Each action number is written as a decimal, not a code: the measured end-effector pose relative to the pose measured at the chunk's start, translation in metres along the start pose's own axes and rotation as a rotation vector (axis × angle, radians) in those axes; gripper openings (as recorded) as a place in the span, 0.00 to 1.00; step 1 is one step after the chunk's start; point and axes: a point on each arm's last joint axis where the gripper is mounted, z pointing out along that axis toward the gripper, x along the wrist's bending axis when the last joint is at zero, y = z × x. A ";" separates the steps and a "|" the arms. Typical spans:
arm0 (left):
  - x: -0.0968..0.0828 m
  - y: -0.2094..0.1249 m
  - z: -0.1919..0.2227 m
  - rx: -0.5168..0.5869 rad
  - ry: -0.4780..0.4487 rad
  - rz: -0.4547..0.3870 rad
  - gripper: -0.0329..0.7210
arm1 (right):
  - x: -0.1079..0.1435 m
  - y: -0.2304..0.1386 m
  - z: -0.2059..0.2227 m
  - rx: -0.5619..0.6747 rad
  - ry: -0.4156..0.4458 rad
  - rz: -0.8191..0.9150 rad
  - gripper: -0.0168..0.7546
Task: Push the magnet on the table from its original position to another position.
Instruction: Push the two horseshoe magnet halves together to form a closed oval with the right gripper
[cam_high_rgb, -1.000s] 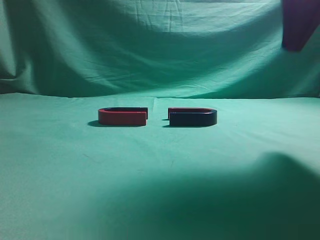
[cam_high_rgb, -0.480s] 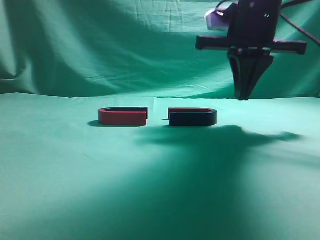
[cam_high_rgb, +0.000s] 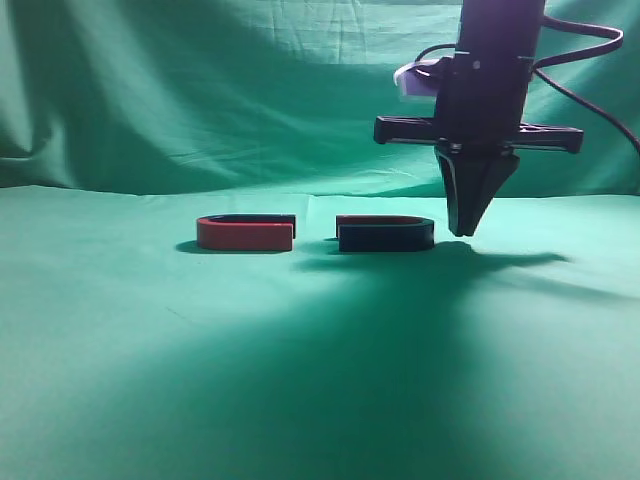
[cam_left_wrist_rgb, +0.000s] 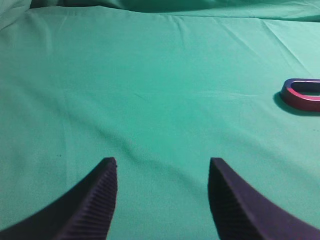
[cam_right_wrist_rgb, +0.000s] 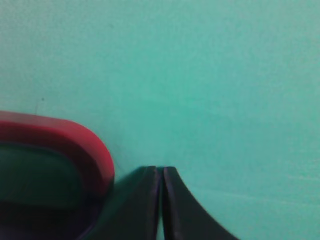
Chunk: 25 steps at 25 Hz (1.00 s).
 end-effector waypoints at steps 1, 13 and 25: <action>0.000 0.000 0.000 0.000 0.000 0.000 0.54 | 0.000 0.002 0.001 -0.006 0.003 0.001 0.02; 0.000 0.000 0.000 0.000 0.000 0.000 0.54 | 0.012 0.004 0.010 -0.006 0.056 0.026 0.02; 0.000 0.000 0.000 0.000 0.000 0.000 0.54 | 0.039 0.004 0.010 -0.051 0.083 -0.025 0.02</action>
